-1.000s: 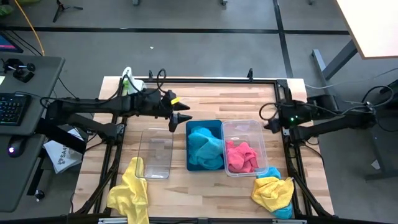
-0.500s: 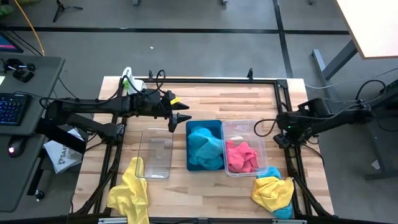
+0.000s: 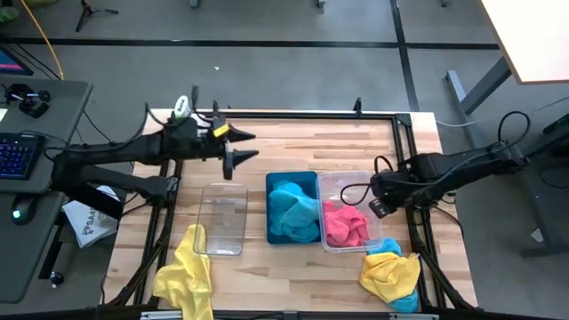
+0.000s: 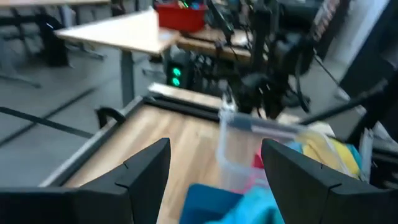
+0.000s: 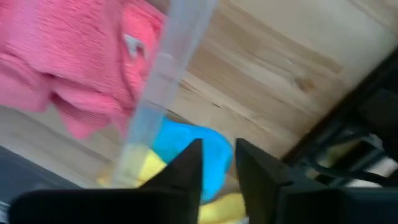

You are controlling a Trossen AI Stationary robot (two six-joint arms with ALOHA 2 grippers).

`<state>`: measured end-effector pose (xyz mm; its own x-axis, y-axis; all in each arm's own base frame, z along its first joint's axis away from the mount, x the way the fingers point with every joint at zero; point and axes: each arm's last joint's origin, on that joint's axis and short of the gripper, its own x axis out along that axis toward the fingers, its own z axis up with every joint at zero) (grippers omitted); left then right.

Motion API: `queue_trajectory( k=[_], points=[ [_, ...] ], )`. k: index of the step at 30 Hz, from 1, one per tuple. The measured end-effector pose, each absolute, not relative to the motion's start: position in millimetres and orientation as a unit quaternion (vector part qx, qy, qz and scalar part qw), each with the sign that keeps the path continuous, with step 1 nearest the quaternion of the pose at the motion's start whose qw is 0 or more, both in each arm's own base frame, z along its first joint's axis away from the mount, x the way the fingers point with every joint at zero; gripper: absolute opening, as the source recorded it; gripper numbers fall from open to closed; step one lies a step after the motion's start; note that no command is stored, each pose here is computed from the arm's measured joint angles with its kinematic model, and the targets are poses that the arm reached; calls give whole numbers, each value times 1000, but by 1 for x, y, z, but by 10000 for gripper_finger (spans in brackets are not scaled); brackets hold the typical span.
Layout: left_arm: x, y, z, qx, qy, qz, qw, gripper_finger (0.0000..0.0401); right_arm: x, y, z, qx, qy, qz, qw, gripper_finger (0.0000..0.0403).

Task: Sort microfiber towel by color & place in baskets
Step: Adjust the right transparent bin

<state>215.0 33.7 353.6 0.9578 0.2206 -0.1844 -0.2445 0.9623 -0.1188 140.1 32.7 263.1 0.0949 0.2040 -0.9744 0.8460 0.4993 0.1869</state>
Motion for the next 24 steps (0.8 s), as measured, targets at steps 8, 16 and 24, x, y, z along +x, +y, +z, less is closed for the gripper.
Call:
queue_trajectory(
  k=[8, 16, 24],
  points=[
    [194, 35, 368, -68, 48, 136, 987, 238, 151, 35, 262, 454, 591, -259, 614, 10],
    [194, 35, 364, -65, 68, 137, 986, 238, 177, 40, 253, 462, 575, -243, 630, 18],
    [194, 35, 363, -65, 72, 137, 986, 238, 199, 45, 245, 462, 568, -200, 651, 11]
  ],
)
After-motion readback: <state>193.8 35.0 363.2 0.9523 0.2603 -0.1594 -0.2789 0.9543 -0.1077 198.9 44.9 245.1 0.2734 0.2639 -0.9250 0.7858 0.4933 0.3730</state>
